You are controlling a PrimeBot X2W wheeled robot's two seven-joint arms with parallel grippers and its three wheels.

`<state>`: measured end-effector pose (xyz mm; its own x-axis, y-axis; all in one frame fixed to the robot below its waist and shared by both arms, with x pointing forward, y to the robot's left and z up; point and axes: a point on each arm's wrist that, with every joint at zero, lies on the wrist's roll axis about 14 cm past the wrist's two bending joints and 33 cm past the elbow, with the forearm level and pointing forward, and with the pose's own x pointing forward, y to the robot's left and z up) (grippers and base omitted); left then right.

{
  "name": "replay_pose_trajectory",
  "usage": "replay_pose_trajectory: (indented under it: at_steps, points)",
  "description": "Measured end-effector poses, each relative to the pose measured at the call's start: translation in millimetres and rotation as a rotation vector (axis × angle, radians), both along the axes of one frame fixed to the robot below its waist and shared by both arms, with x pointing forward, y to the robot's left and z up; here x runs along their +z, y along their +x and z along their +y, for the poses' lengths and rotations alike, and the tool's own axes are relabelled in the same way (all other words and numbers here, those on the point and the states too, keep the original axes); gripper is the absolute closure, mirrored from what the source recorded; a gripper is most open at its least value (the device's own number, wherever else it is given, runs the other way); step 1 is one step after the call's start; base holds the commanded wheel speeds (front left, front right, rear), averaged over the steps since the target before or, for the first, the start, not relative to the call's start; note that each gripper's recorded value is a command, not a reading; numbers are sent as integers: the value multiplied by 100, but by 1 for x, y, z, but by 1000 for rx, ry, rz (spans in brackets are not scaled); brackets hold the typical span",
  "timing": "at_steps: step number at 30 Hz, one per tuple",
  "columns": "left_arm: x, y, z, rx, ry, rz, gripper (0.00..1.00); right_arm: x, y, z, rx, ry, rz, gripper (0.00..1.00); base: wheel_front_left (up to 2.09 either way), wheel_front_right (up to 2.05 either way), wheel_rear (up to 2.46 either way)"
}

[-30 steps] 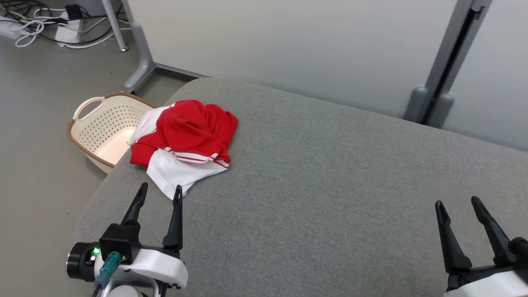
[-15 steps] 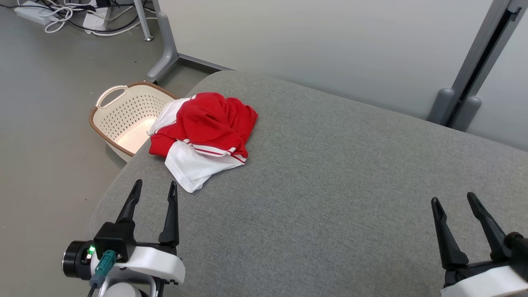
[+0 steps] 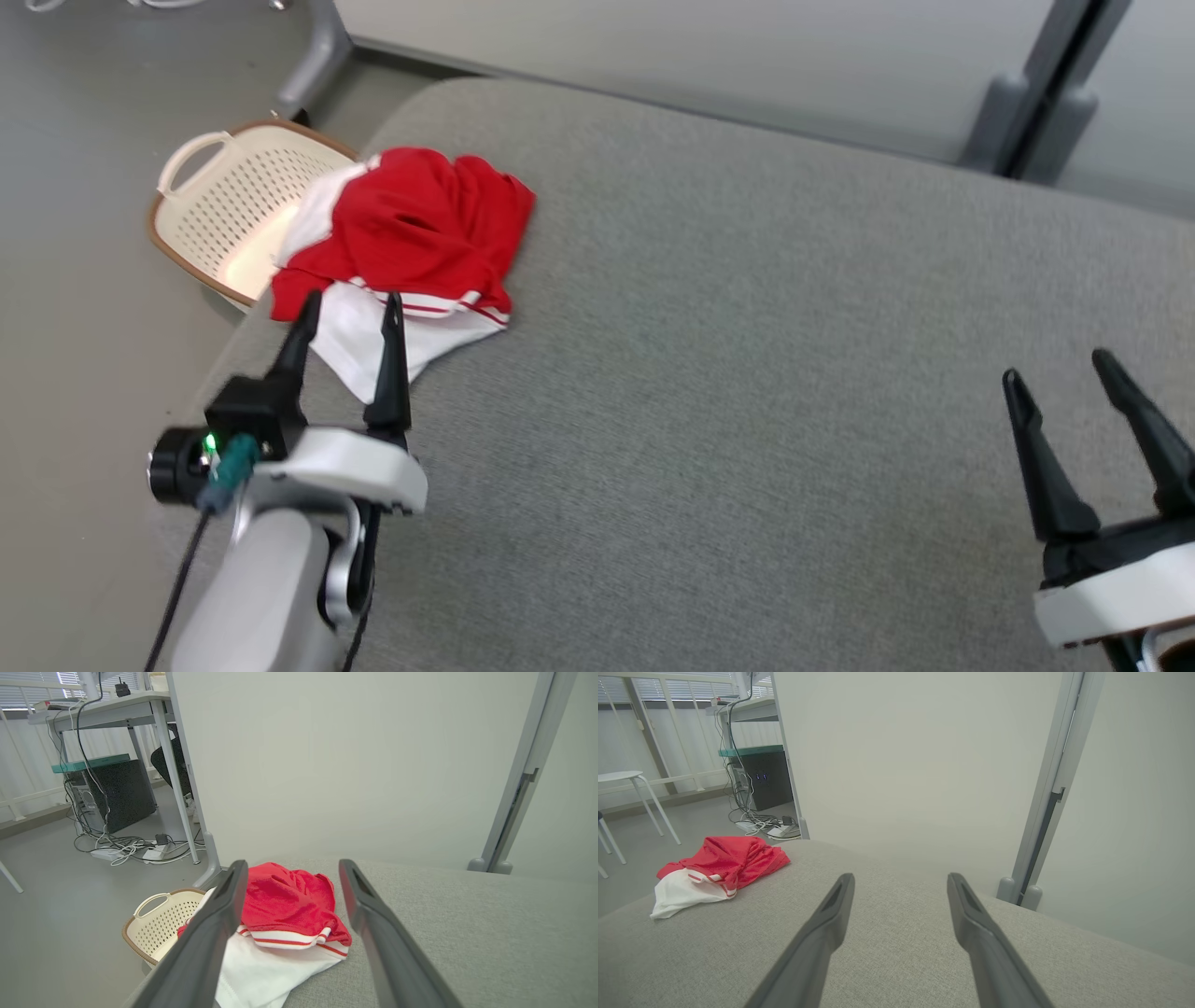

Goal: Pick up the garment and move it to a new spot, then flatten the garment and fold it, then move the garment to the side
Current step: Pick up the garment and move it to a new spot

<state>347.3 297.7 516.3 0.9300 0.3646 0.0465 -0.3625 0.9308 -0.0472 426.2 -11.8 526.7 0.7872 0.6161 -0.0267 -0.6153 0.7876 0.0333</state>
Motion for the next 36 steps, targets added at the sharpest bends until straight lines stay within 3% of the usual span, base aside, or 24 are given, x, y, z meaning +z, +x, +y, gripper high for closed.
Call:
replay_pose_trajectory:
  at_steps: [10, 20, 21, 22, 23, 30, 36]
  points:
    - [-81, 84, 12, -46, -72, 248, 0, -48, 46, -36, -62, -27, 81, 0, 0, 0, 0]
    - [-176, 99, 7, -53, -158, 529, 0, -92, 60, -64, -126, -43, 163, 0, 0, 0, 0]
    - [-179, 101, 8, -48, -159, 542, 16, -95, 60, -67, -133, -45, 168, 0, 0, 0, 0]
    - [-182, 102, 9, -47, -157, 553, 69, -96, 61, -69, -140, -43, 170, 0, 0, 0, 0]
    - [-184, 103, 9, -45, -160, 558, 100, -98, 61, -71, -145, -44, 173, 0, 0, 0, 0]
    - [-157, 106, 18, -9, -98, 483, 100, -87, 58, -77, -176, -26, 145, 0, 0, 0, 0]
    - [-75, 110, 21, -16, 45, 227, 100, -62, 47, -79, -196, -7, 96, 0, 0, 0, 0]
